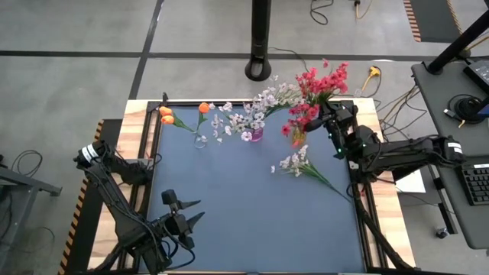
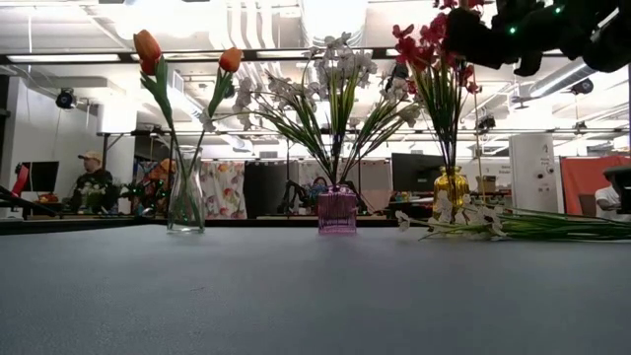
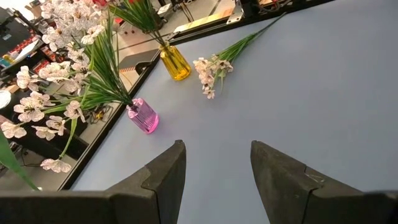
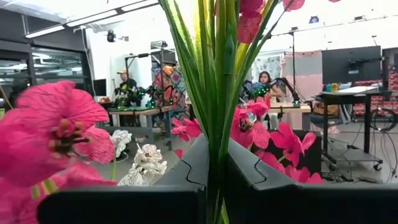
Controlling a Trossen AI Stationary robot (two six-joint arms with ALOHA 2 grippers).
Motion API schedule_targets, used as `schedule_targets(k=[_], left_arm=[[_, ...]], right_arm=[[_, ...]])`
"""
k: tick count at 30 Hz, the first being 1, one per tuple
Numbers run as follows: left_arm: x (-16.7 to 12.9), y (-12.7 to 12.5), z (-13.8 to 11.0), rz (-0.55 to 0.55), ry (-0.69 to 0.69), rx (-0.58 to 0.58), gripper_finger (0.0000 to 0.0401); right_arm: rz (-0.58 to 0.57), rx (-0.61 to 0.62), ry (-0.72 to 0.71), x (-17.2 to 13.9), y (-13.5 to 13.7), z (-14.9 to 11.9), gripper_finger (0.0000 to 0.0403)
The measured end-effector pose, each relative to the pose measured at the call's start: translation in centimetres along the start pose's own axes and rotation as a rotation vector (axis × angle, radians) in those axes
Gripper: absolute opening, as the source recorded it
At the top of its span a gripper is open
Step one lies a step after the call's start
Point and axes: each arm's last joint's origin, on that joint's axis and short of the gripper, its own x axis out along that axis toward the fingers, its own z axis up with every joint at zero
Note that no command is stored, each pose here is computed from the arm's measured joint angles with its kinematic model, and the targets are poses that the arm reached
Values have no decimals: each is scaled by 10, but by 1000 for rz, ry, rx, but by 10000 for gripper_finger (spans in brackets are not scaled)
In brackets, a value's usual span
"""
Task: Sort flowers into vase by color
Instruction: Put the red flowers into the yellow vase
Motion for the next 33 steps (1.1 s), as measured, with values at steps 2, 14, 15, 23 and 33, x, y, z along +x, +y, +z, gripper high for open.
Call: schedule_targets(k=[2,14,15,23,33], left_arm=[[0,0,0,0,0,0,164],[0,0,0,0,0,0,164],[0,0,0,0,0,0,164],[0,0,0,1,0,0,164],[0,0,0,1,0,0,164]], right_arm=[[11,6,-2,0,0,-1,18],[17,-13,2,0,1,-2,18],[17,-24,3,0,1,-2,18],[15,-18,14,-1,1,-3,18],[17,-4,24,-1,1,-5,27]])
